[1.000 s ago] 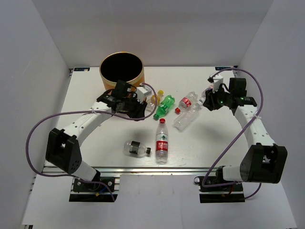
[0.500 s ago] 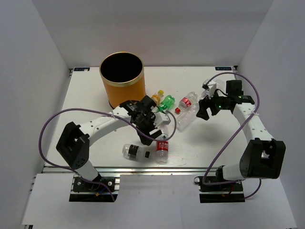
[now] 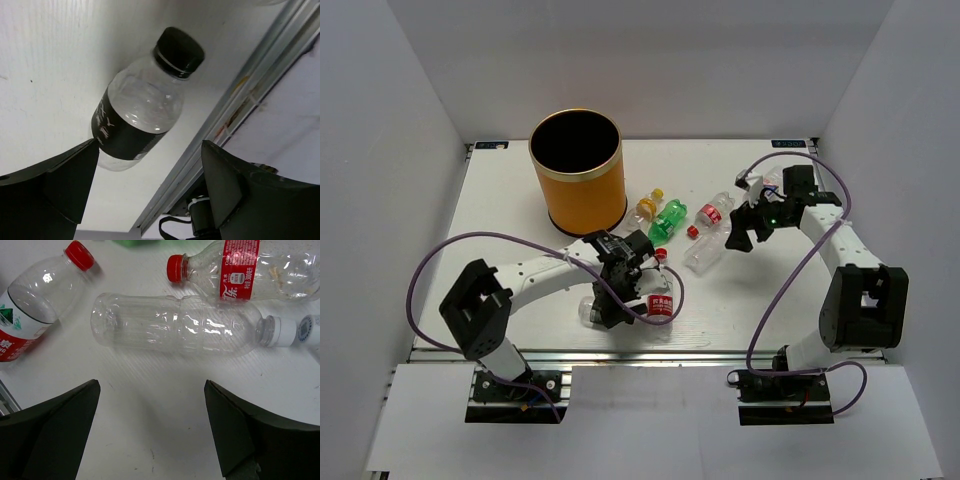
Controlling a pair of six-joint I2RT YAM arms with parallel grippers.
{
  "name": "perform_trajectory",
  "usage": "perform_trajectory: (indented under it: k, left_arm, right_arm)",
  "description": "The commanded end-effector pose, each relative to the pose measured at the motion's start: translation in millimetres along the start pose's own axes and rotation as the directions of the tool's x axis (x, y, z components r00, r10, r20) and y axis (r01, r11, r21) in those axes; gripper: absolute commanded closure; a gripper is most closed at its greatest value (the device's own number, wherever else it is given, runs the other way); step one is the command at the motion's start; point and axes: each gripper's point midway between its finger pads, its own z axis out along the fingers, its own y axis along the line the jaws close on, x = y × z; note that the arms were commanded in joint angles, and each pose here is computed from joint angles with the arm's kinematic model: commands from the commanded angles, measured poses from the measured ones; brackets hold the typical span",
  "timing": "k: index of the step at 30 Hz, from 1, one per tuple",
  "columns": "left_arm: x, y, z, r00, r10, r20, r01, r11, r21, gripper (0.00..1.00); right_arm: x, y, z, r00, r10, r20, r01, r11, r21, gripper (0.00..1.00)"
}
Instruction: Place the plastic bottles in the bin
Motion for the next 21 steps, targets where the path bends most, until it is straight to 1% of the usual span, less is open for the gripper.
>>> perform_trajectory:
  k: [1, 3, 4, 7, 9, 10, 12, 13, 14, 15, 16, 17, 18, 19, 20, 21]
  left_arm:
    - [12, 10, 13, 0.998, 0.027, -0.060, -0.030, 0.998, -0.056, 0.07]
    - [1, 16, 14, 0.999, 0.029, -0.041, -0.032, 0.997, -0.074, 0.07]
    - [-1, 14, 21, 0.998, 0.028, -0.055, -0.030, 0.998, -0.053, 0.07]
    - [-2, 16, 36, 0.995, 0.047, -0.082, -0.052, 0.997, -0.053, 0.07]
    - [-6, 17, 45, 0.997, 0.048, -0.068, -0.052, 0.997, -0.050, 0.07]
    - [0, 12, 50, 0.995, 0.056, -0.082, -0.060, 0.997, -0.042, 0.08]
    - [2, 14, 58, 0.996, 0.026, -0.086, -0.031, 0.998, -0.059, 0.13]
    - [1, 15, 61, 0.996, 0.025, -0.086, -0.031, 0.998, -0.059, 0.17]
    - [1, 14, 61, 0.996, 0.013, -0.085, -0.019, 0.998, -0.060, 0.31]
    - [1, 14, 61, 0.996, 0.004, -0.085, -0.009, 0.998, -0.061, 0.42]
    - [-11, 17, 50, 0.999, -0.003, -0.054, -0.001, 0.997, -0.072, 0.52]
    - [-17, 19, 44, 0.999, -0.021, -0.043, 0.017, 0.996, -0.088, 0.66]
    - [-25, 23, 33, 0.999, -0.028, -0.021, 0.026, 0.994, -0.105, 0.72]
    - [-49, 30, 12, 0.999, -0.022, 0.045, 0.028, 0.991, -0.127, 0.79]
    - [-56, 32, -3, 0.997, -0.037, 0.065, 0.046, 0.988, -0.144, 0.85]
    - [-67, 40, -17, 0.992, -0.061, 0.106, 0.077, 0.985, -0.157, 0.85]
  right_arm:
    - [-19, 4, -6, 0.999, -0.013, 0.041, 0.014, 0.999, -0.028, 0.10]
    - [-26, 7, -8, 0.998, -0.030, 0.063, 0.032, 0.999, -0.037, 0.10]
    - [-28, 10, -9, 0.997, -0.037, 0.068, 0.039, 0.998, -0.040, 0.10]
    - [-36, 16, -14, 0.992, -0.082, 0.093, 0.086, 0.995, -0.044, 0.10]
    - [-42, 20, -18, 0.987, -0.124, 0.106, 0.128, 0.991, -0.038, 0.10]
    - [-44, 19, -18, 0.985, -0.139, 0.104, 0.142, 0.989, -0.026, 0.10]
    - [-48, 17, -19, 0.972, -0.209, 0.110, 0.211, 0.977, -0.008, 0.10]
    - [-47, 15, -19, 0.966, -0.234, 0.108, 0.236, 0.972, -0.003, 0.10]
    - [-48, 13, -19, 0.949, -0.296, 0.106, 0.298, 0.955, 0.002, 0.10]
    - [-48, 11, -20, 0.921, -0.374, 0.107, 0.375, 0.927, 0.005, 0.10]
    - [-50, 9, -20, 0.880, -0.462, 0.113, 0.464, 0.886, 0.007, 0.13]
    - [-44, 12, -21, 0.868, -0.486, 0.099, 0.490, 0.872, -0.013, 0.20]
    - [-43, 9, -21, 0.813, -0.574, 0.095, 0.578, 0.816, -0.013, 0.25]
    - [-38, 9, -19, 0.762, -0.642, 0.084, 0.646, 0.763, -0.030, 0.30]
    - [-36, 8, -18, 0.737, -0.672, 0.077, 0.676, 0.736, -0.041, 0.39]
    - [-31, 7, -16, 0.685, -0.725, 0.073, 0.728, 0.682, -0.068, 0.42]
